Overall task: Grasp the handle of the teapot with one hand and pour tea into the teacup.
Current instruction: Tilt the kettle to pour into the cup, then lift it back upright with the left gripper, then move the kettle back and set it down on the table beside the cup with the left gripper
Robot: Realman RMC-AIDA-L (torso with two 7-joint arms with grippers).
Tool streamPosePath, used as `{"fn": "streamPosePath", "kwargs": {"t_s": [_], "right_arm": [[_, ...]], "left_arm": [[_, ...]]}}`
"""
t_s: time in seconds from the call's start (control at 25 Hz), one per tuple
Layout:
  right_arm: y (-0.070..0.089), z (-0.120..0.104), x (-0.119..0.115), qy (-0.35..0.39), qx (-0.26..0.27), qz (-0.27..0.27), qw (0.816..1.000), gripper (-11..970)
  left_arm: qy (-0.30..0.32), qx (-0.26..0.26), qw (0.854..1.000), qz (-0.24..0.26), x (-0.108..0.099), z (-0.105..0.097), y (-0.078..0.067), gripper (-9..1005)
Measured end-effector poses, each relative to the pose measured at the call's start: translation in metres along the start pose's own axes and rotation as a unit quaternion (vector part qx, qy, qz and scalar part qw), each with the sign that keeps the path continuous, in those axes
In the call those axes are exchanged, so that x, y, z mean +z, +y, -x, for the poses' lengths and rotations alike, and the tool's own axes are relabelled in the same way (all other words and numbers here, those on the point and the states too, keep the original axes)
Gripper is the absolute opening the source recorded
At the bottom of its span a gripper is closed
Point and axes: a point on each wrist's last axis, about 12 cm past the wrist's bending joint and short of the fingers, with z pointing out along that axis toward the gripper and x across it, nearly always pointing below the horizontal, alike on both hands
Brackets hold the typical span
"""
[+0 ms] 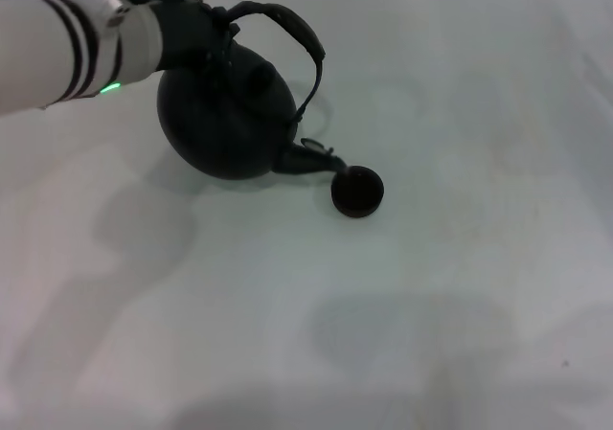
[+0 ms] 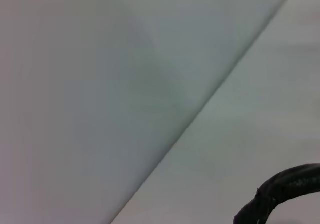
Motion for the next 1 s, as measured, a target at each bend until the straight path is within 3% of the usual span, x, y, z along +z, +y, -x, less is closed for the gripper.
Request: {"fn": "streamPosePath", "kwargs": {"t_s": [0.36,0.56,1.0], "right_arm": [[0.0,0.0,0.004,0.011,-0.008,-0.004,1.0,860],[-0.002,0.0,0.004,0.014,-0.011,-0.008,1.0,860],[-0.006,0.002,0.008,0.025,-0.019,-0.013,0.999,860]], "left_arm": [[-0.048,-0.114,0.991,0.041,-0.014,-0.033,0.011,126],[-0.072,-0.181,0.978,0.074,-0.019,-0.06,0.014,124],[-0.079,-0.277,0.951,0.114,-0.003,-0.107,0.01,122]]}}
